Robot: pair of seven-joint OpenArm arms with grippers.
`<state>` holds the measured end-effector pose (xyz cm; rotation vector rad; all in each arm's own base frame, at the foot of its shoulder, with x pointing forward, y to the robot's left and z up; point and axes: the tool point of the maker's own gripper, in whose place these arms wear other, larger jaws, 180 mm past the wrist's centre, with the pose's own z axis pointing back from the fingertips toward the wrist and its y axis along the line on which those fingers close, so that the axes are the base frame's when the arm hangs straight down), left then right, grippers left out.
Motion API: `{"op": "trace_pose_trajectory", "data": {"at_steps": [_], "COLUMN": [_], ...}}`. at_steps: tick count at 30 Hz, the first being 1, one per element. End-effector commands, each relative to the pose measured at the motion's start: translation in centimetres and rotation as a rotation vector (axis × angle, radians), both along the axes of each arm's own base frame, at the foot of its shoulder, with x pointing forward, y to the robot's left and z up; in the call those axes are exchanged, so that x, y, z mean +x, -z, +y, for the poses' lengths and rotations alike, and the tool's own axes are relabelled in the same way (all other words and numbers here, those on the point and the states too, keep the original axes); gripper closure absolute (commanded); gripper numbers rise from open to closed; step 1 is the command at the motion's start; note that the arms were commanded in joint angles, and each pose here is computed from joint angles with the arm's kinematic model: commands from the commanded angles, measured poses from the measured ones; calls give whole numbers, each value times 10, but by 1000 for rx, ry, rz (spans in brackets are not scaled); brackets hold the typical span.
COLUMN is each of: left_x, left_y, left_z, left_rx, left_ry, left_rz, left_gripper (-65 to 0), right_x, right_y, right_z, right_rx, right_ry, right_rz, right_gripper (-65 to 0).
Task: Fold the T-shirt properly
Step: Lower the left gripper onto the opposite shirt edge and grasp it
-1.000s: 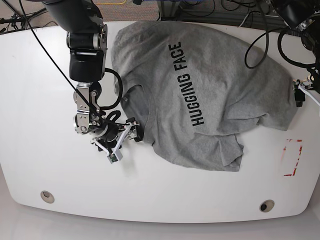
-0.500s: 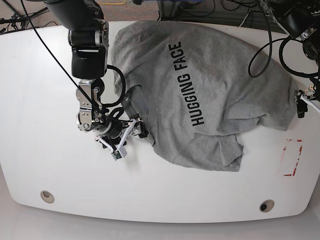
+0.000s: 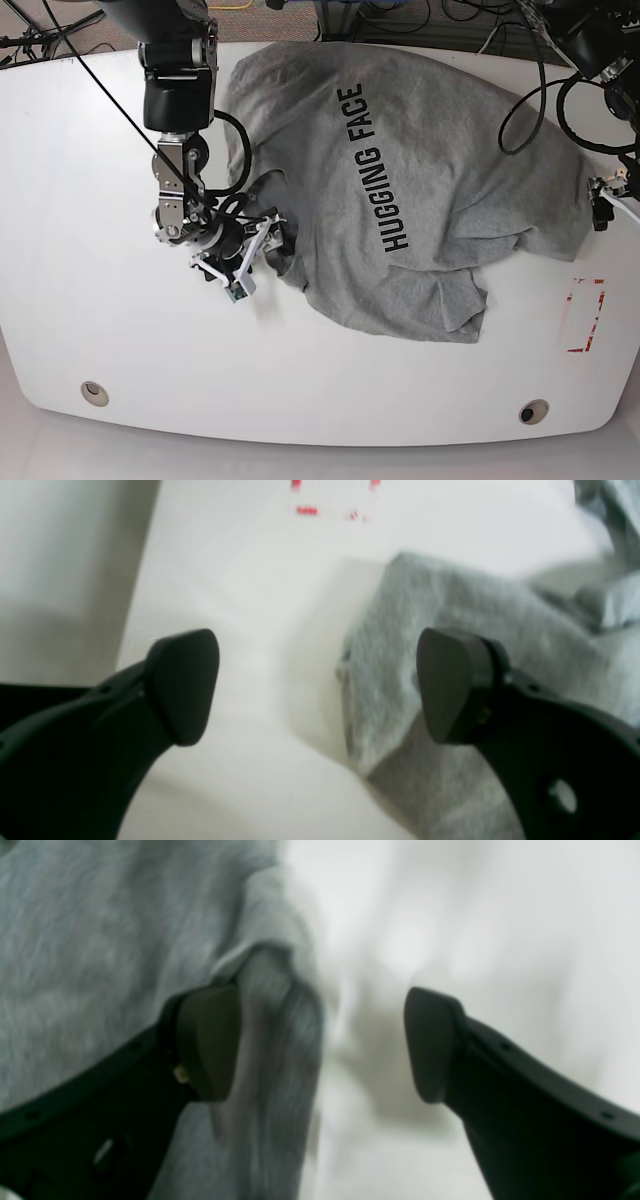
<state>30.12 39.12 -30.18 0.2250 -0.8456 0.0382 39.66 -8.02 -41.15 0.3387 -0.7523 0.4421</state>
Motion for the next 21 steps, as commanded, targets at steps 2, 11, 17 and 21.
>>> {"op": "trace_pose_trajectory", "data": {"at_steps": [2,11,17,21], "left_x": [10,19,24,27], "left_y": [-20,-16,-8,-1], "left_z": [4,-9,-21,-28], "left_rx": [28,23,9,2], "left_ry": [9,52,85,111], "left_rz": [-58,-50,-31,-15], "left_gripper": [-589,-589,-588,-586], "right_x": [11,-11,-18,-23], "right_y": [-20,-8,-10,-9], "right_z": [1,0,1,2], "right_rx": [10,-1,4,5], "right_ry": [-3,-14,-14,-16], "right_rz": [-67,-48,-61,-60], "right_gripper": [-487,-493,-495,-494]}}
